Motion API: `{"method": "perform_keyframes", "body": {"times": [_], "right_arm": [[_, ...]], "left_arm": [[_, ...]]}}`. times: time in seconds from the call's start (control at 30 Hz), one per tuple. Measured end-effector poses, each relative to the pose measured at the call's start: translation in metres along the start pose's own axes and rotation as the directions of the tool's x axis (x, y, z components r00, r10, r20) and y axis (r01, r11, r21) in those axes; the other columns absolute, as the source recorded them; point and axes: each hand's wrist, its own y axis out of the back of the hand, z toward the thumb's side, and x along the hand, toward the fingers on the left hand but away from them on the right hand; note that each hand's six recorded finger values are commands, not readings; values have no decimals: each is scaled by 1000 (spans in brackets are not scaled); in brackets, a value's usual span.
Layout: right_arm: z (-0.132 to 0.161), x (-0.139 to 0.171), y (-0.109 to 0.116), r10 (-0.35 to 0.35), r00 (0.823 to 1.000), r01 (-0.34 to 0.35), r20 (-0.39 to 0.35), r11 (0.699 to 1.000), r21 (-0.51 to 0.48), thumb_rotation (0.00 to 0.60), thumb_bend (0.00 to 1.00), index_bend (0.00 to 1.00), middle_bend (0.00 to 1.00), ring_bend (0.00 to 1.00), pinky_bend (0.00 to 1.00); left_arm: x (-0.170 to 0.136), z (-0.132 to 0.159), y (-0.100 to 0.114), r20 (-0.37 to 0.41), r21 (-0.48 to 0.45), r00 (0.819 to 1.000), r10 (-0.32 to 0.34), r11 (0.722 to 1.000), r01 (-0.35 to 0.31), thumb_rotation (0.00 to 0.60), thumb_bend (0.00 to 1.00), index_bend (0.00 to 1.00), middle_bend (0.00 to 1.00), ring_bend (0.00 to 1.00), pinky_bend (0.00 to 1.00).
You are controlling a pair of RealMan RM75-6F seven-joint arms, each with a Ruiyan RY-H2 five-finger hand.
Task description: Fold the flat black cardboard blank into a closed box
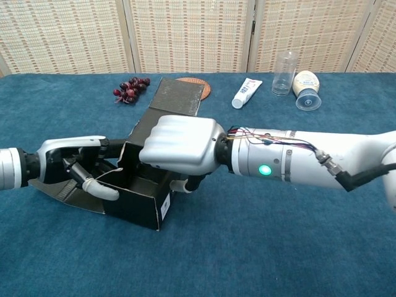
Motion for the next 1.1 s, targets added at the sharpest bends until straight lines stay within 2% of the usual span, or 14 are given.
{"method": "perform_keyframes", "body": {"times": [0.33, 0.47, 0.57, 0.63, 0.8, 0.93, 1.03, 1.1], "right_arm": [[-1, -1, 0, 26, 1000, -26, -16, 1000, 12, 600, 490, 754, 719, 711, 783], [-3, 0, 0, 35, 999, -35, -16, 999, 20, 600, 490, 766, 720, 711, 783], [-5, 0, 0, 34, 999, -33, -10, 999, 25, 600, 490, 752, 649, 712, 783], [-8, 1, 1, 33, 999, -32, -1, 999, 31, 600, 490, 673, 576, 711, 783], [-14, 5, 1, 34, 999, -35, 19, 997, 63, 600, 439, 363, 369, 697, 783], [-19, 10, 1, 36, 998, -40, 46, 996, 84, 600, 335, 165, 225, 664, 783], [-22, 14, 2, 33, 997, -38, 74, 996, 76, 600, 248, 57, 158, 645, 783], [-25, 18, 4, 25, 995, -32, 96, 997, 71, 600, 224, 35, 139, 636, 783]], "left_arm": [[-1, 1, -4, 6, 12, 1000, -21, 1000, 21, 600, 138, 40, 53, 598, 917], [-1, 1, -4, 5, 20, 1000, -18, 1000, 18, 600, 138, 30, 52, 598, 917], [-1, 1, -4, 1, 24, 1000, -14, 1000, 14, 600, 138, 29, 51, 598, 917], [0, 0, -4, -1, 26, 1000, -8, 1000, 8, 600, 138, 28, 51, 598, 917], [1, -1, -4, -5, 30, 1000, 16, 999, -16, 600, 138, 1, 40, 600, 918], [2, 1, -4, -4, 36, 999, 38, 999, -37, 600, 138, 0, 41, 602, 919], [2, 2, -5, -5, 44, 999, 48, 998, -47, 600, 138, 0, 40, 605, 920], [3, 3, -6, -7, 50, 999, 53, 997, -53, 600, 138, 0, 41, 607, 920]]}}
